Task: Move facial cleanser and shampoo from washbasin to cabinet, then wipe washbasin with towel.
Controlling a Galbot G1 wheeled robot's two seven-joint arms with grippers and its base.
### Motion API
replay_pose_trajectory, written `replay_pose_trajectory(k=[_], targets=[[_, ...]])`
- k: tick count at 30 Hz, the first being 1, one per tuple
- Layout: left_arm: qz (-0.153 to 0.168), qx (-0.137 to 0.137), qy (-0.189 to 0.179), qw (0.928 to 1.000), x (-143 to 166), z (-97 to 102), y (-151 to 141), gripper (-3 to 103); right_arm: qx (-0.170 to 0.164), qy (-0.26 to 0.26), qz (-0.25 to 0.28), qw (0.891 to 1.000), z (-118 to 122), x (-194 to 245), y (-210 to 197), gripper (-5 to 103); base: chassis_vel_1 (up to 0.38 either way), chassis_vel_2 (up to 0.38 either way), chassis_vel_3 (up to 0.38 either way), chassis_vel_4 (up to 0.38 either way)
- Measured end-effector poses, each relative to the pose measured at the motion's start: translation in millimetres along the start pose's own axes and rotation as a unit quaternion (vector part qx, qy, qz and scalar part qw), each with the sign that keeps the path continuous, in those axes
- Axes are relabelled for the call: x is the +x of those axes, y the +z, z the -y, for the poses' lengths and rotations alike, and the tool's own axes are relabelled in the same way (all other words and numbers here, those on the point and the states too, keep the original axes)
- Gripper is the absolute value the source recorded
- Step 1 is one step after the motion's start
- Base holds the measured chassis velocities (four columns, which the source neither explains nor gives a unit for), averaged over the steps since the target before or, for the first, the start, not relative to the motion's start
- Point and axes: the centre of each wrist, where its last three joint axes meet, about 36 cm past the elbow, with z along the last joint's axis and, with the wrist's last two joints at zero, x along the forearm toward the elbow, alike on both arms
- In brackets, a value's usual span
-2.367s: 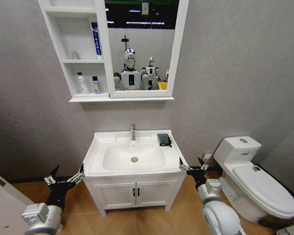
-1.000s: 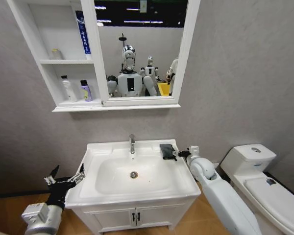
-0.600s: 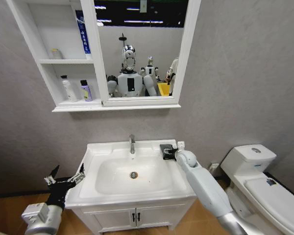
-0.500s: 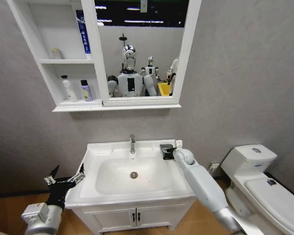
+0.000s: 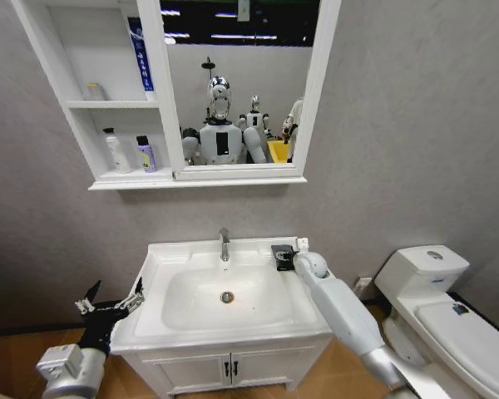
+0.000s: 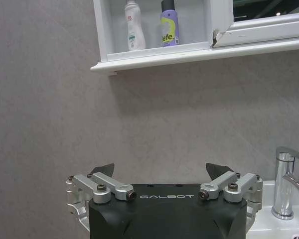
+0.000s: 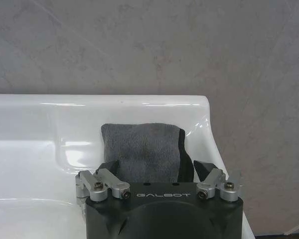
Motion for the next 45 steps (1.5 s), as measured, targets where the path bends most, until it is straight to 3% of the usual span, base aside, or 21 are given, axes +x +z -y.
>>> replay_pose_trajectory(k=[8,10,12,13,16,18,19,20,22,30,39,45], targets=[[0.000,0.000,0.000,1.0000,0.0,0.0,0.0,100,-0.004,0.003,-0.004,1.000,3.0,-1.1,4.2,53,0.000,0.000,0.000,0.000],[0.000,0.000,0.000,1.0000,0.0,0.0,0.0,100,-0.005,0.003,-0.005,1.000,3.5,-1.2,5.4,53,0.000,0.000,0.000,0.000],[0.000,0.000,0.000,1.0000,0.0,0.0,0.0,100,-0.007,0.003,-0.006,1.000,4.4,-0.5,7.4,42,0.000,0.000,0.000,0.000],[0.000,0.000,0.000,1.0000,0.0,0.0,0.0,100,-0.007,0.003,-0.006,1.000,4.4,-0.5,7.4,42,0.000,0.000,0.000,0.000],[0.000,0.000,0.000,1.0000,0.0,0.0,0.0,100,-0.011,0.004,-0.008,1.000,5.6,-0.5,10.4,27,0.000,0.000,0.000,0.000],[0.000,0.000,0.000,1.0000,0.0,0.0,0.0,100,-0.011,0.004,-0.008,1.000,5.7,-0.5,10.7,27,0.000,0.000,0.000,0.000],[0.000,0.000,0.000,1.0000,0.0,0.0,0.0,100,-0.012,0.003,-0.009,1.000,5.9,-0.3,11.8,16,0.000,0.000,0.000,0.000],[0.000,0.000,0.000,1.0000,0.0,0.0,0.0,100,-0.012,0.003,-0.009,1.000,5.9,0.8,13.1,16,0.000,0.000,0.000,0.000],[0.000,0.000,0.000,1.0000,0.0,0.0,0.0,100,-0.010,0.004,-0.005,1.000,4.9,4.6,14.0,5,0.000,0.000,0.000,0.000],[0.000,0.000,0.000,1.0000,0.0,0.0,0.0,100,-0.005,-0.007,0.015,1.000,-12.1,38.1,17.9,2,0.000,0.000,0.000,0.000],[0.000,0.000,0.000,1.0000,0.0,0.0,0.0,100,-0.005,-0.066,0.025,0.998,-57.1,103.0,44.2,2,0.000,0.000,0.000,0.000],[0.000,0.000,0.000,1.0000,0.0,0.0,0.0,100,-0.004,-0.092,0.004,0.996,-85.9,116.3,65.1,2,0.000,0.000,0.000,0.000]])
